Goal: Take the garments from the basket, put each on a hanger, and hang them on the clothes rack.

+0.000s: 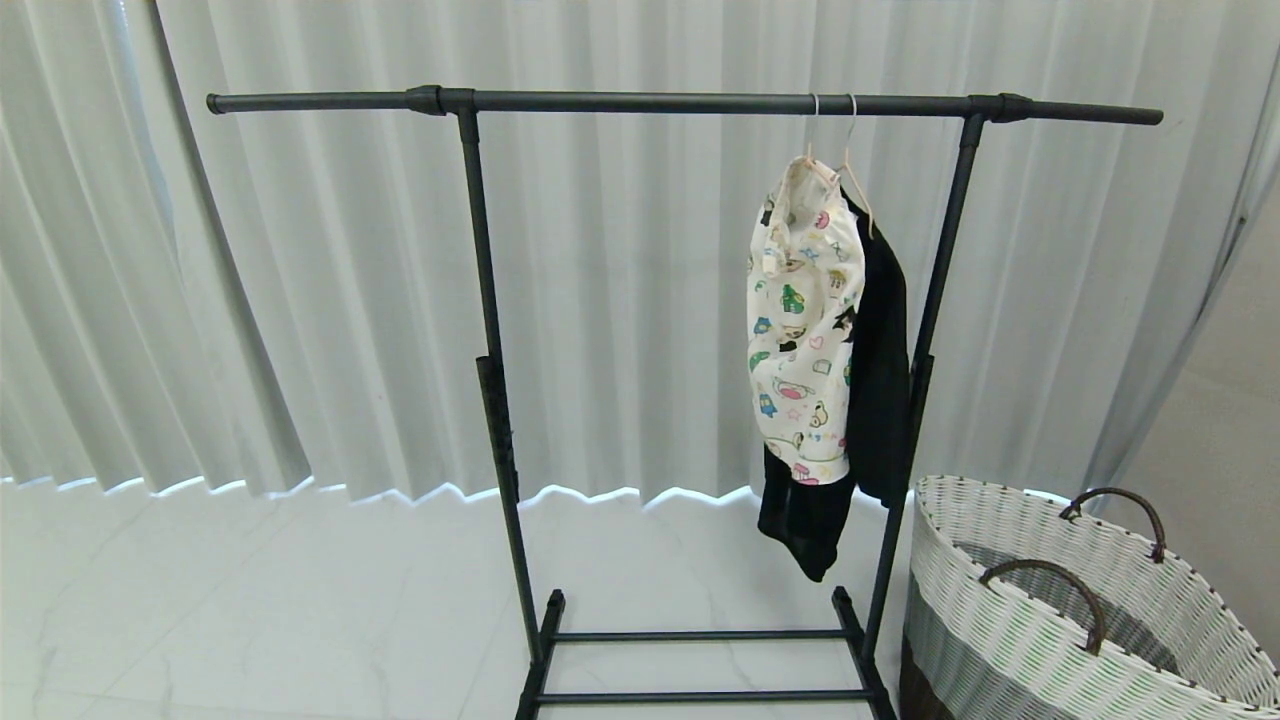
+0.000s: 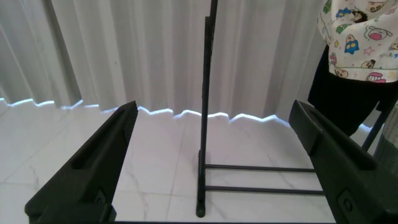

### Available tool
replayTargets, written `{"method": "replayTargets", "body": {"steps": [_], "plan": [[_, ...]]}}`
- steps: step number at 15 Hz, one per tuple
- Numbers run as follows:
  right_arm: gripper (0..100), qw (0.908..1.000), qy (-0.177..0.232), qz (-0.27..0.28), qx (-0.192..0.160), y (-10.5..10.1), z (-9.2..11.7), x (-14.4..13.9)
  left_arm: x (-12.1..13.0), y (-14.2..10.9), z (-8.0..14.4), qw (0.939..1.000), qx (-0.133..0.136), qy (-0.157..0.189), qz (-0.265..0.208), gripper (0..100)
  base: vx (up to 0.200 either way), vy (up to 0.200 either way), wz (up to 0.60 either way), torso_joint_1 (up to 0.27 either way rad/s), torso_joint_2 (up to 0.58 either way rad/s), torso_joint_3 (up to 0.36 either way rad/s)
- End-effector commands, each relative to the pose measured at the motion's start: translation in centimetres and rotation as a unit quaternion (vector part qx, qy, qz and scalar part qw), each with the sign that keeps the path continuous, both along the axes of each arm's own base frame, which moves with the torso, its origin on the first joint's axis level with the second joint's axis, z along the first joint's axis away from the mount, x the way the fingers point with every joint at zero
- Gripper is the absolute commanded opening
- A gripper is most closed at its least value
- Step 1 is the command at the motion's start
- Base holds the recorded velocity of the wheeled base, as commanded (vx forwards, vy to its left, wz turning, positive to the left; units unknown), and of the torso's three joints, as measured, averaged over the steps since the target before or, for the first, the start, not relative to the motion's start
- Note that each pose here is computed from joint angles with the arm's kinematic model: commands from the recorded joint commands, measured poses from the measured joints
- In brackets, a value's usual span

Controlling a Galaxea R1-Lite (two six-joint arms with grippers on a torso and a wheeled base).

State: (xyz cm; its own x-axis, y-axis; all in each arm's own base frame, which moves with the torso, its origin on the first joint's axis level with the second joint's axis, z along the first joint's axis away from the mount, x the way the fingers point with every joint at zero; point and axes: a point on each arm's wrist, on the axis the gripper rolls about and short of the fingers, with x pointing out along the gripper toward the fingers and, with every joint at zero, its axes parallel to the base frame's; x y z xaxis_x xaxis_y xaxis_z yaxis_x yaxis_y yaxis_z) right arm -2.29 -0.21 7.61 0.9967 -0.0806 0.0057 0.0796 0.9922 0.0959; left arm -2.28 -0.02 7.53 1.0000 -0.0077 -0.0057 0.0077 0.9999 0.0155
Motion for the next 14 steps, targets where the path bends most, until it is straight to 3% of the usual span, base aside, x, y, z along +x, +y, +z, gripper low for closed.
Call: {"method": "replayTargets", "body": {"steps": [1,14], "plan": [[100,1.0000,0.000,0.000,0.001,0.00,0.00,0.00,-0.01,0.00,-0.01,1.0000,0.000,-0.001,0.000,100,0.000,0.000,0.00,0.000,0.00,0.000],[100,1.0000,0.000,0.000,0.000,0.00,0.00,0.00,-0.01,0.00,0.04,1.0000,0.000,-0.003,-0.001,100,0.000,0.000,0.00,0.000,0.00,0.000]]}}
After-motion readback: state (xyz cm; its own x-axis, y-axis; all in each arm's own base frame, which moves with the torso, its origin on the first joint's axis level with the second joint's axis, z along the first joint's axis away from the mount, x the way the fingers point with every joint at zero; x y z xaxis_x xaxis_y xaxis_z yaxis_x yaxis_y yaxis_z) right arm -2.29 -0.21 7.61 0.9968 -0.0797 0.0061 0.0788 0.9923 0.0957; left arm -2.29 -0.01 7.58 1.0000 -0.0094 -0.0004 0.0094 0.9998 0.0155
